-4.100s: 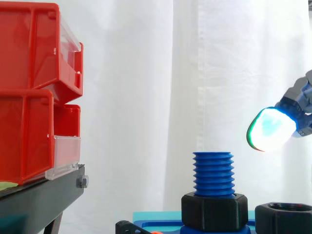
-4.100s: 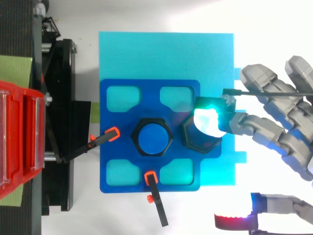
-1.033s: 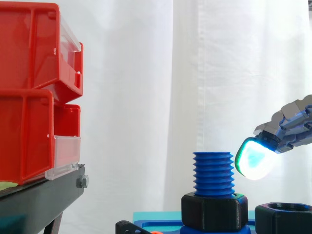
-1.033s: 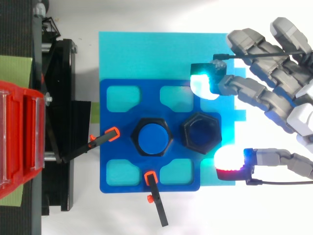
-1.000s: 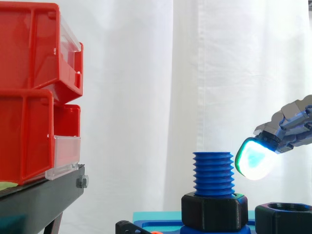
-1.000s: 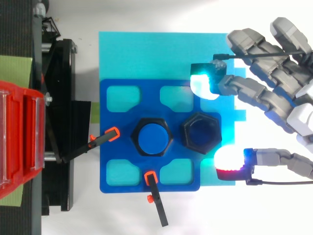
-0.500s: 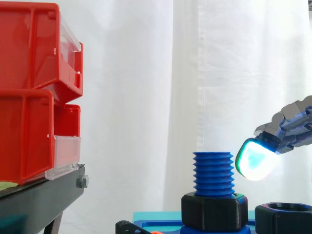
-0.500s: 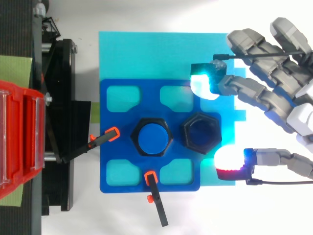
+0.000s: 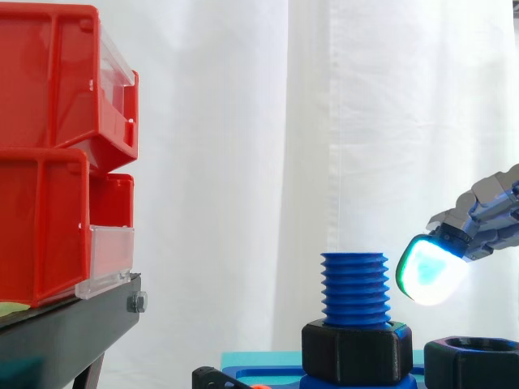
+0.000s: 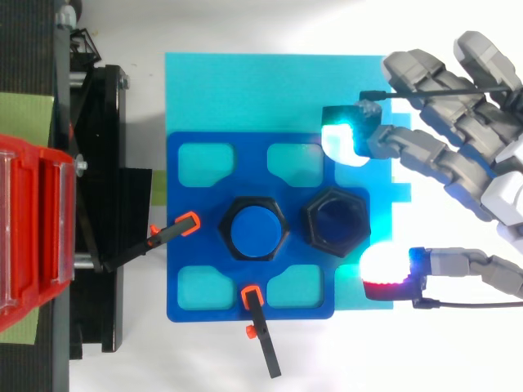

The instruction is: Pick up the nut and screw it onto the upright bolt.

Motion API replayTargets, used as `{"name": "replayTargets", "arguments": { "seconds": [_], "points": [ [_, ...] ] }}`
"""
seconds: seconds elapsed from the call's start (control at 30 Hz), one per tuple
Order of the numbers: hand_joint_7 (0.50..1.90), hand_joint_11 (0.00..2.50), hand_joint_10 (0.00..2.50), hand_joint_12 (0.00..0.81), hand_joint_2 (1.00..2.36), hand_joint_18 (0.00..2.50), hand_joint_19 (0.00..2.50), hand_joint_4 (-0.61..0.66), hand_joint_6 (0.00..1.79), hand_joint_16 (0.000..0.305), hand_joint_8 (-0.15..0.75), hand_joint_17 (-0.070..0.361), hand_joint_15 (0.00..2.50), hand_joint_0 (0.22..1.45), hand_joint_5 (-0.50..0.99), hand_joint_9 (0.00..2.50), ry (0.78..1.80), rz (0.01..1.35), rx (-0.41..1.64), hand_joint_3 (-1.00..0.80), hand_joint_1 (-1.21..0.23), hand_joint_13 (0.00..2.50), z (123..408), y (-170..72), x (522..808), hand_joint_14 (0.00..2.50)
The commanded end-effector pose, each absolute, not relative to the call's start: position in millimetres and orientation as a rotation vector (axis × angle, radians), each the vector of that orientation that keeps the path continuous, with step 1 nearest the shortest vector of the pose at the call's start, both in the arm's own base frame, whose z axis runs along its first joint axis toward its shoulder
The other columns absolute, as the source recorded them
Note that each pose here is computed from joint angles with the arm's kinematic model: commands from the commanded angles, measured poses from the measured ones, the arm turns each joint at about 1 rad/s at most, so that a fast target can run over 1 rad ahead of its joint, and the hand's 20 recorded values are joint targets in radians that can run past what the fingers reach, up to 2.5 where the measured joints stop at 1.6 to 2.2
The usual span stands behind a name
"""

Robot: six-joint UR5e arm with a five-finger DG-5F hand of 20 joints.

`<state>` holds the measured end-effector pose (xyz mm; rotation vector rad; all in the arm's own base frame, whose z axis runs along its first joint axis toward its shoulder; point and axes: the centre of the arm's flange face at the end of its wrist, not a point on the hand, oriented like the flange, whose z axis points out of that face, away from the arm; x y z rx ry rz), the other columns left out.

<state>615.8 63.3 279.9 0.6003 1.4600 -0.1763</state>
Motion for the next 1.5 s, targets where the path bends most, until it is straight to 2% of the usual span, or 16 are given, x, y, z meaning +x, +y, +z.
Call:
{"name": "replayTargets", "arguments": {
  "seconds": [0.0, 0.6, 0.8, 1.47],
  "points": [
    [0.62, 0.0, 0.0, 0.392, 1.0, 0.0, 0.0, 0.11, 0.5, 0.057, 0.239, 0.128, 0.0, 0.36, -0.3, 0.0, 1.459, -0.175, 0.602, -0.5, -0.75, 0.0, 280.1, 64.3, 615.8, 0.0],
    [0.62, 0.0, 0.0, 0.393, 1.0, 0.0, 0.0, 0.12, 0.5, 0.057, 0.243, 0.128, 0.0, 0.36, -0.3, 0.0, 1.453, -0.175, 0.621, -0.5, -0.73, 0.0, 273.0, 65.8, 616.7, 0.0],
    [0.62, 0.0, 0.0, 0.393, 1.0, 0.0, 0.0, 0.12, 0.5, 0.057, 0.242, 0.128, 0.0, 0.36, -0.3, 0.0, 1.462, -0.174, 0.623, -0.5, -0.72, 0.0, 253.4, 68.4, 621.8, 0.0],
    [0.63, 0.0, 0.0, 0.388, 1.0, 0.0, 0.0, 0.14, 0.5, 0.056, 0.251, 0.126, 0.0, 0.37, -0.3, 0.0, 1.461, -0.15, 0.606, -0.5, -0.72, 0.0, 254.1, 71.9, 623.9, 0.0]
  ]
}}
